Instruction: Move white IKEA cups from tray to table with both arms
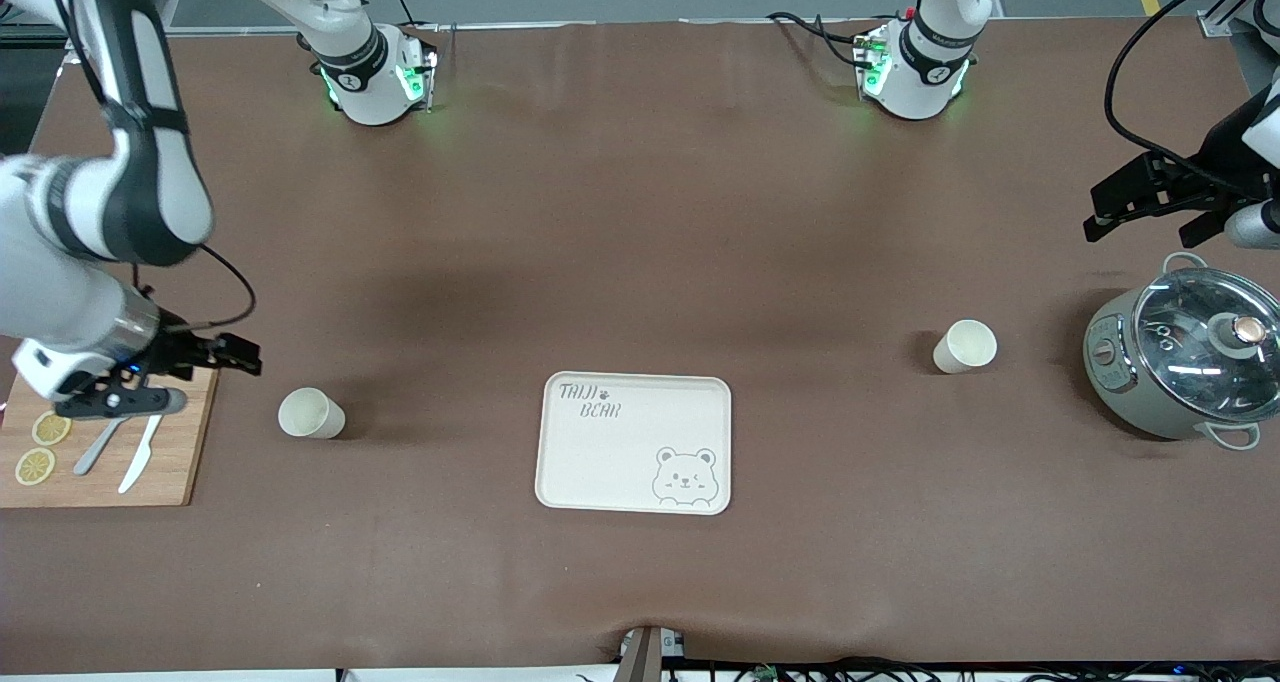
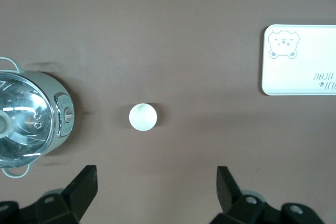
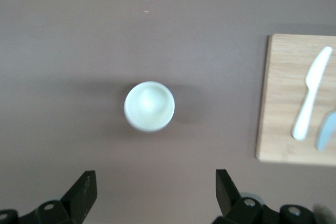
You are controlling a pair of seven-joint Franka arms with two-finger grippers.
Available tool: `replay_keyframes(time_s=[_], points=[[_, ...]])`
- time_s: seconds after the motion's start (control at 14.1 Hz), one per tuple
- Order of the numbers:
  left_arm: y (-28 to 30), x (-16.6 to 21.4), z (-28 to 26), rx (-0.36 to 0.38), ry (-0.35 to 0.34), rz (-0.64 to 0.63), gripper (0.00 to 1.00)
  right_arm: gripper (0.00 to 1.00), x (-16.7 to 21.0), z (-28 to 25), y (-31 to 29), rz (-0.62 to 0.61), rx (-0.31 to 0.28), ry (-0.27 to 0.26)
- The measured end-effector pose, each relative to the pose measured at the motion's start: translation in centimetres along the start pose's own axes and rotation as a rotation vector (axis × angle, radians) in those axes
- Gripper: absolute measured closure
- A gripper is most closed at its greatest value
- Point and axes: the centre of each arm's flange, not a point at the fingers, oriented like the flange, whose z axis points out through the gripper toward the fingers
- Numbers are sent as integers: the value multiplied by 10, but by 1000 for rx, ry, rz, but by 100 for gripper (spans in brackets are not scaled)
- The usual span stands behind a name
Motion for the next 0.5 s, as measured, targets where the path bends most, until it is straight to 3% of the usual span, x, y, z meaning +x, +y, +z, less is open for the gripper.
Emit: replay_keyframes(time_s=[0.28, 0.5], points=[[0, 0, 0, 0, 0, 0, 0, 0, -21, -102, 3, 3, 9, -42], [0, 0, 0, 0, 0, 0, 0, 0, -31, -167, 5, 39, -28, -24]])
